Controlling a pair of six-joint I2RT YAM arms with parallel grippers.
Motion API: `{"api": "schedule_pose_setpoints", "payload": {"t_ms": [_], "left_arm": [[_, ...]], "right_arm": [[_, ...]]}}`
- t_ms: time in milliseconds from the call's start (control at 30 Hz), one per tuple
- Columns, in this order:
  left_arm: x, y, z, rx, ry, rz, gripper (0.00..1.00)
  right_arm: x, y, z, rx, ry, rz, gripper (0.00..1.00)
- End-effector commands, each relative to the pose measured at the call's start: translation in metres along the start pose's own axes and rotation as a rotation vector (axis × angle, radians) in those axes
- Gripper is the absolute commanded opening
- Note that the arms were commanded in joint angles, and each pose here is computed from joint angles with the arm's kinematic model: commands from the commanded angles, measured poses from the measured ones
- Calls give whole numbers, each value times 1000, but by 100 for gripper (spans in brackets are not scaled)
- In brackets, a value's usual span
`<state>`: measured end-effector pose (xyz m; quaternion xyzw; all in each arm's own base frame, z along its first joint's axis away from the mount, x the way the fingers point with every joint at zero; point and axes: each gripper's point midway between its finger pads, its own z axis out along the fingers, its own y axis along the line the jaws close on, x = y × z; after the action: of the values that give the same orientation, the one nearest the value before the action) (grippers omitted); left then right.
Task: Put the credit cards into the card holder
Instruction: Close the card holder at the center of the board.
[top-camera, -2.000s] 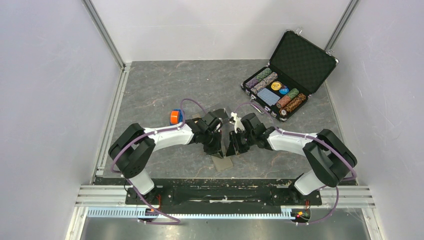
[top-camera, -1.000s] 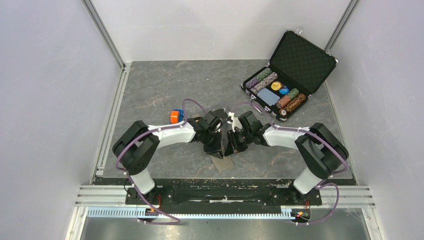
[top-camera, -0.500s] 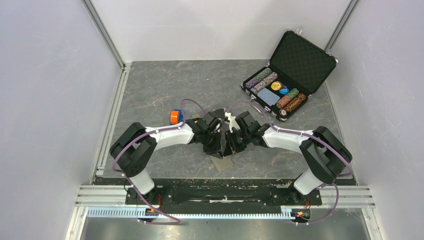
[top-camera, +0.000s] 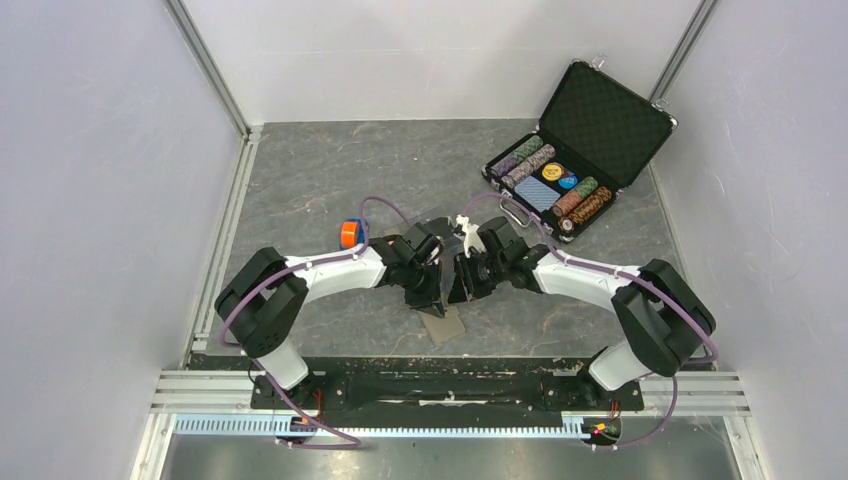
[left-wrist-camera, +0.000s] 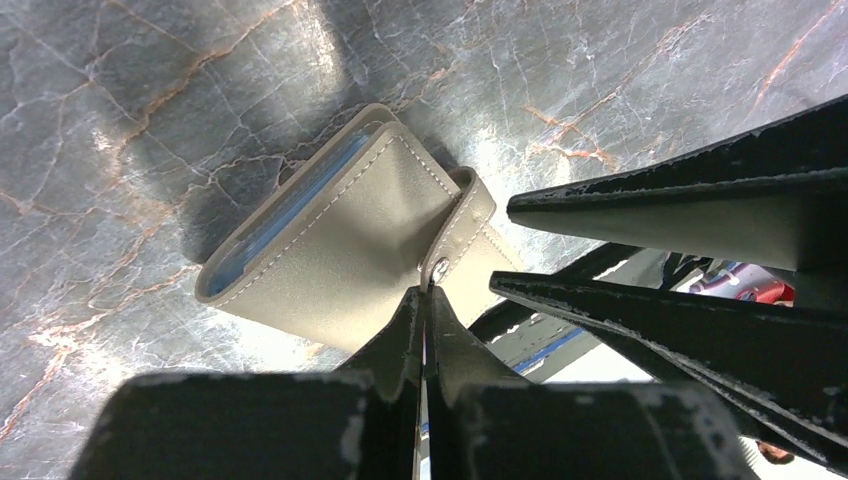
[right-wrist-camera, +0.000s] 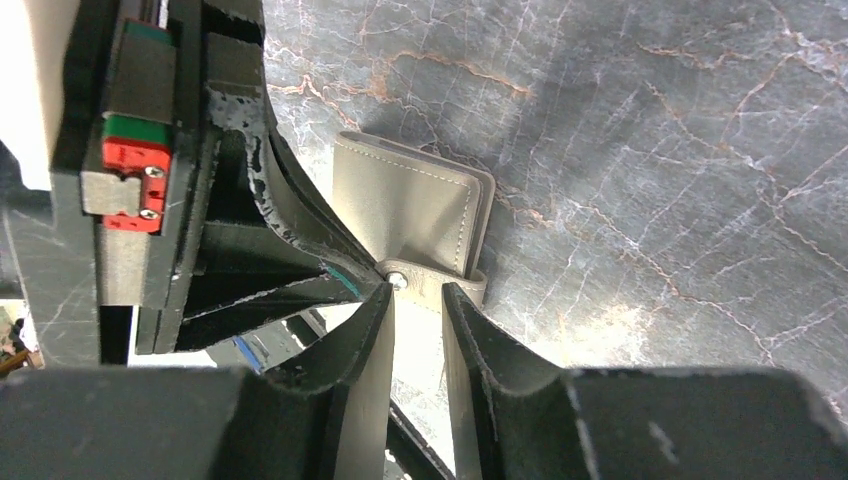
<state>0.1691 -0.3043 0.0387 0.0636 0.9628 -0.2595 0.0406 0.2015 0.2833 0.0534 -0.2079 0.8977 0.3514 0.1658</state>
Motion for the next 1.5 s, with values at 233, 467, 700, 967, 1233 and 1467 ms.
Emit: {"api": "schedule_pose_setpoints", "payload": {"t_ms": [233, 467, 700, 967, 1233, 1467], "left_arm": [[5, -6, 4, 24, 20, -14, 2], [10, 3, 10, -9, 43, -35, 2], [16, 12, 16, -44, 68, -44, 2], [17, 15, 19, -58, 80, -45, 2], [28, 26, 28, -84, 114, -50, 2], [30, 33, 35, -106, 127, -54, 2]], "right_arm": [[-1, 10, 8, -80, 10, 7, 26], [10, 8, 12, -87, 38, 21, 25], [24, 5, 16, -85, 73, 33, 23], [43, -7, 21, -38, 130, 38, 21], [78, -36, 28, 127, 253, -2, 19], [106, -59, 29, 233, 342, 15, 18]]}}
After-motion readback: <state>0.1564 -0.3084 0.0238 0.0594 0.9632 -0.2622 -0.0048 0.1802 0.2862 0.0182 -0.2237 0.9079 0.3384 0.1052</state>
